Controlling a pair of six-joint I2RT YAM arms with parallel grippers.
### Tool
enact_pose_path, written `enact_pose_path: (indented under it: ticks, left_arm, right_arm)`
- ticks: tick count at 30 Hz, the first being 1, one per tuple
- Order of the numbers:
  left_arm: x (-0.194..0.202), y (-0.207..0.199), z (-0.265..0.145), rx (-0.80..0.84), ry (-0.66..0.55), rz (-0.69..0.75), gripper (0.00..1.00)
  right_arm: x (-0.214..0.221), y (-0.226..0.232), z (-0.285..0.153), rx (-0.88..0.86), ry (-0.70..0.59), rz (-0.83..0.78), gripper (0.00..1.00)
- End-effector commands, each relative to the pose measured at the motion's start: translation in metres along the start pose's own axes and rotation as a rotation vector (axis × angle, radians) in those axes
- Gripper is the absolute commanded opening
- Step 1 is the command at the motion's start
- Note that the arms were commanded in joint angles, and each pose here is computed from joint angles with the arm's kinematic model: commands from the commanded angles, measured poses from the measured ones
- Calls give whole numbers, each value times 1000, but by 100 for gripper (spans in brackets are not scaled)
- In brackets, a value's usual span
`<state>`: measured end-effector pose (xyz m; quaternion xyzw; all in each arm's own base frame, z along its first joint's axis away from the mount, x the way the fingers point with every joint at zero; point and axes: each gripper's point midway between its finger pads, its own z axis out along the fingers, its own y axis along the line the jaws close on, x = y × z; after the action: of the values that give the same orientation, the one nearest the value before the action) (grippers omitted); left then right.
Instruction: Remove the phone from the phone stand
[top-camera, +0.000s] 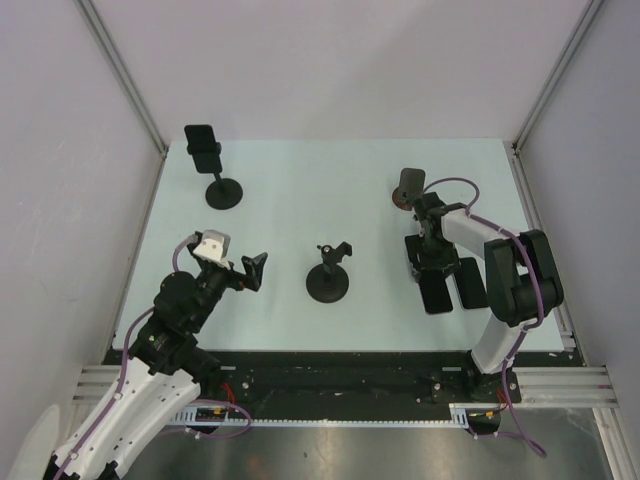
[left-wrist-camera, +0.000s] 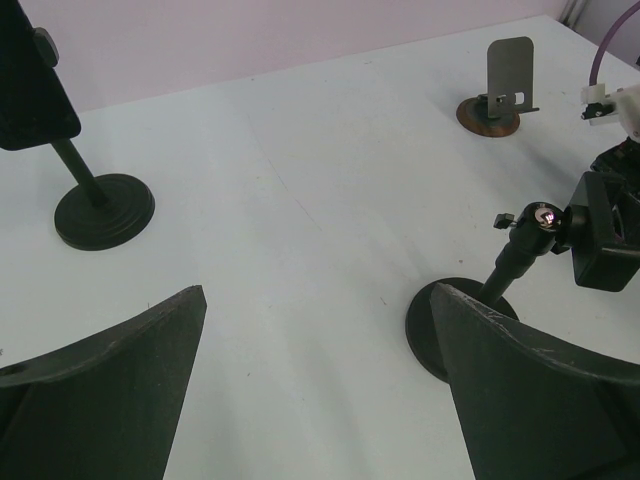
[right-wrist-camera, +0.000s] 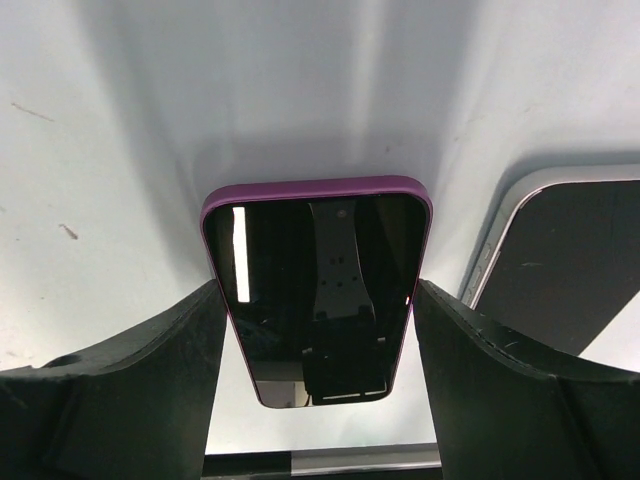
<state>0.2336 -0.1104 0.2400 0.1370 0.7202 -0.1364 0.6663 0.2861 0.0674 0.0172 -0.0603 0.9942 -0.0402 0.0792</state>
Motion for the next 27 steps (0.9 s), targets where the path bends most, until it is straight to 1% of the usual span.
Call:
enact_pose_path:
  ticks: [1, 8, 27]
  left_arm:
    - [-5, 0, 0, 4, -17, 20, 100]
    - [-4, -1, 1, 7, -13, 20, 100]
    - [-5, -1, 1, 9, -16, 20, 100]
  right_arm:
    - [-6, -22, 7, 62, -32, 10, 68]
    - [1, -21, 8, 59, -4, 29, 68]
    - [2, -33, 3, 104, -8, 26, 69]
